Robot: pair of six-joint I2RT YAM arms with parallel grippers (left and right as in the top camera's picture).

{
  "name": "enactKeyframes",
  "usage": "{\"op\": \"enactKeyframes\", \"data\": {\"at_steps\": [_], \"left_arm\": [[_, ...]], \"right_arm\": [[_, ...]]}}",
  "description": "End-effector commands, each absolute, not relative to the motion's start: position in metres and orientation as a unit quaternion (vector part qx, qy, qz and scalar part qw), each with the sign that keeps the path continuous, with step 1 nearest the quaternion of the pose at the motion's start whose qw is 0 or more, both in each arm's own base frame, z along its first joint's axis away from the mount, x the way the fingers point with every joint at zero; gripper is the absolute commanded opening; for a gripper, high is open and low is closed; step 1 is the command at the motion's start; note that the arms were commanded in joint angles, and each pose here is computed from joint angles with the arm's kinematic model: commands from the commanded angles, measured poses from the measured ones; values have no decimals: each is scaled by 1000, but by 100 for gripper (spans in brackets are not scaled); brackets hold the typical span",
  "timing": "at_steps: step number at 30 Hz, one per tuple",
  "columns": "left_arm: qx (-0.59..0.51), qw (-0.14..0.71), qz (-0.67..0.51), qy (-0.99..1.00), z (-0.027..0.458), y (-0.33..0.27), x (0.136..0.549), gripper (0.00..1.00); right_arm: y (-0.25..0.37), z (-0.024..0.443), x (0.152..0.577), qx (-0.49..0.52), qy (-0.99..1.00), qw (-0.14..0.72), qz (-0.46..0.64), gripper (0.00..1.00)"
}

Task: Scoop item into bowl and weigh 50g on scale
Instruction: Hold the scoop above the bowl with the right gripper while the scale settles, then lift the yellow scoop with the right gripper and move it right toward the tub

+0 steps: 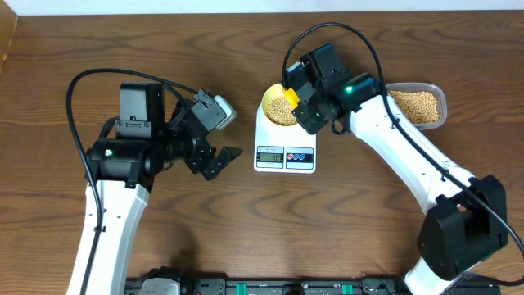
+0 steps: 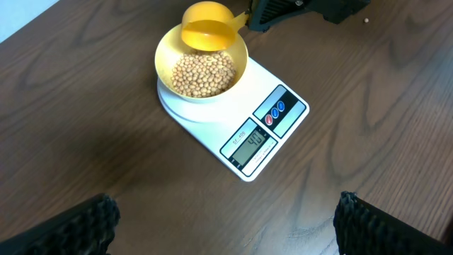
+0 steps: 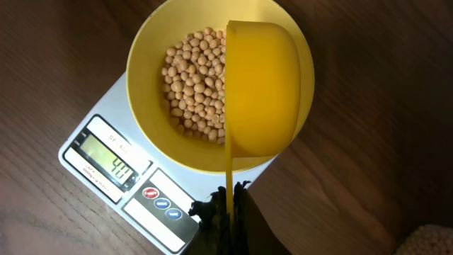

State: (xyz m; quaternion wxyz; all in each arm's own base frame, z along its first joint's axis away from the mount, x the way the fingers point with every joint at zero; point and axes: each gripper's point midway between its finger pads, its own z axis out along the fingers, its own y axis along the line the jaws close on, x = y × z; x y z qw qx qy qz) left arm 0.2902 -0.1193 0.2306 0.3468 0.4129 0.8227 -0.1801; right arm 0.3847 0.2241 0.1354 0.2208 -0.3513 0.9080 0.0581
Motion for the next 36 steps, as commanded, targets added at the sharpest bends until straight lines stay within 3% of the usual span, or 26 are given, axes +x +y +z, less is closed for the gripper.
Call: {"op": "enactKeyframes", "data": {"at_steps": [1,36], "left_arm": [[408,353,-183,822,237,-119,292,99],[408,353,-183,822,237,-119,292,99]], "right_arm": [[225,149,388,-352,903,236,62,1],[225,149,383,-354,902,222,109,1]]}}
